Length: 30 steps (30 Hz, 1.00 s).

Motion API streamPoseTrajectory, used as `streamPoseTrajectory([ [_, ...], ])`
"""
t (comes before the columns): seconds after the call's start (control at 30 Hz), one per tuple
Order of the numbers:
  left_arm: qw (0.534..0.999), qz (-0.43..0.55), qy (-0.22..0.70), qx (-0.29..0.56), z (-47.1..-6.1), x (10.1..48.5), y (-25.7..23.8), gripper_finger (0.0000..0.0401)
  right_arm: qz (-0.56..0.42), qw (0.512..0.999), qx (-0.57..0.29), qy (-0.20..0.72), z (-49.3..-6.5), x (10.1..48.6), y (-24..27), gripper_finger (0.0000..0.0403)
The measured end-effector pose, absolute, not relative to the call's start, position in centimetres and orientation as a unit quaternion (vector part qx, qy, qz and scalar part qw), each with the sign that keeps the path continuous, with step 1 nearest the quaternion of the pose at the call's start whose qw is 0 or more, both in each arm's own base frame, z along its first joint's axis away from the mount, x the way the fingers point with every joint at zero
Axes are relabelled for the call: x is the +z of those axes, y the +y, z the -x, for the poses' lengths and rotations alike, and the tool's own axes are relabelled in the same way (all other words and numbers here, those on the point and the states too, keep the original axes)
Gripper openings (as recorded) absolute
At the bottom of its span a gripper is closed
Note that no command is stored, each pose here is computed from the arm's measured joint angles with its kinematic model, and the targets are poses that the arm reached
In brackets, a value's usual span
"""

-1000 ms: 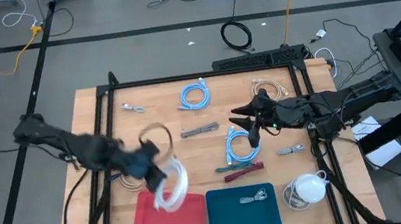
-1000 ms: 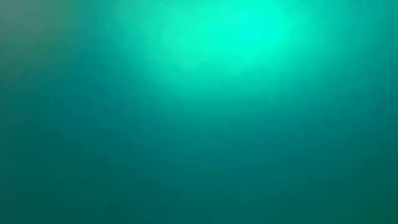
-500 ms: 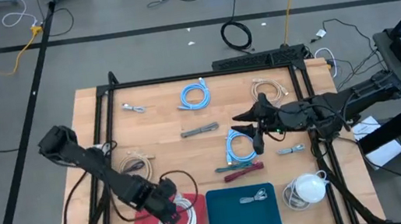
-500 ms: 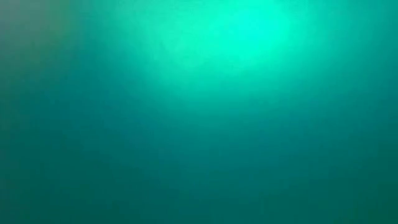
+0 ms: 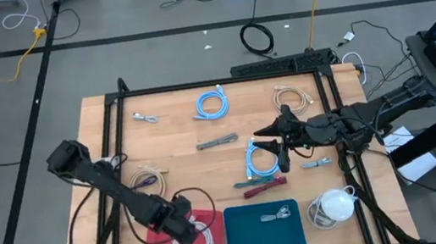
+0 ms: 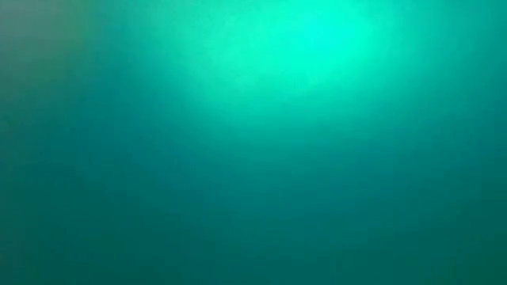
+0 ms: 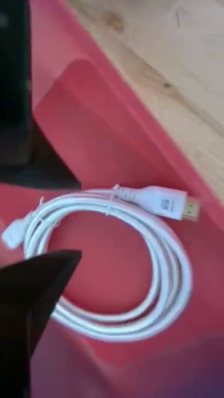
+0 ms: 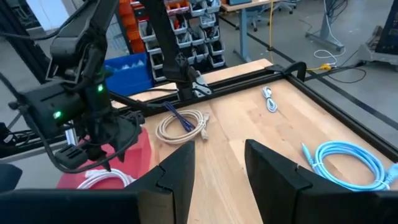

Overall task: Pick & Place USB Port
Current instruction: Put the white HDMI cable into the red bin, then put the top left white USB cable into the blue bin

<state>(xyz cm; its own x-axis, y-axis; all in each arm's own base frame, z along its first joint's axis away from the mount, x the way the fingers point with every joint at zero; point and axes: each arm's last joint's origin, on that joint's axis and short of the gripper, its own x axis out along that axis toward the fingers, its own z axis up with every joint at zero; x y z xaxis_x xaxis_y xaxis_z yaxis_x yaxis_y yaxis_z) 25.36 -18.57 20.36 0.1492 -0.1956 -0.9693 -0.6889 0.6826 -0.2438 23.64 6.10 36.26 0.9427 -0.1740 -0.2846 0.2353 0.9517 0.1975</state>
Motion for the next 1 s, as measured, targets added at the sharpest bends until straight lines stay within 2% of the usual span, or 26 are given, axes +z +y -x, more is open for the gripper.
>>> streamPoseTrajectory([
  [0.1, 0.669, 0.363, 0.625, 0.175, -25.3, 21.7, -17.3, 0.0226, -0.114, 0.979, -0.103, 0.133, -23.6, 36.3, 6.2, 0.0132],
  [0.2, 0.69, 0.372, 0.6, 0.163, -25.1, 23.8, -15.4, 0.0243, -0.114, 0.979, -0.102, 0.133, -23.6, 36.3, 6.2, 0.0132],
  [0.27, 0.724, 0.377, 0.548, 0.181, -24.9, 25.8, -13.3, 0.0242, -0.114, 0.979, -0.102, 0.134, -23.6, 36.3, 6.2, 0.0132],
  [0.4, 0.784, 0.368, 0.416, 0.276, -24.2, 29.2, -7.8, 0.0226, -0.114, 0.979, -0.102, 0.133, -23.6, 36.3, 6.2, 0.0132],
  [0.53, 0.798, 0.358, 0.334, 0.35, -23.9, 31.2, -1.2, 0.0203, -0.124, 0.978, -0.105, 0.132, -23.6, 36.3, 6.2, 0.0132],
  [0.67, 0.8, 0.359, 0.314, 0.365, -24.2, 31.6, 4.9, 0.0183, -0.127, 0.977, -0.107, 0.131, -23.6, 36.3, 6.2, 0.0132],
  [0.87, 0.805, 0.389, 0.327, 0.307, -26.0, 29.4, 11.8, 0.017, -0.134, 0.974, -0.125, 0.13, -23.6, 36.2, 6.1, 0.0132],
  [1.0, 0.804, 0.414, 0.358, 0.231, -27.8, 27.2, 13.0, 0.017, -0.084, 0.956, -0.222, 0.175, -22.9, 35.0, 5.2, 0.0132],
])
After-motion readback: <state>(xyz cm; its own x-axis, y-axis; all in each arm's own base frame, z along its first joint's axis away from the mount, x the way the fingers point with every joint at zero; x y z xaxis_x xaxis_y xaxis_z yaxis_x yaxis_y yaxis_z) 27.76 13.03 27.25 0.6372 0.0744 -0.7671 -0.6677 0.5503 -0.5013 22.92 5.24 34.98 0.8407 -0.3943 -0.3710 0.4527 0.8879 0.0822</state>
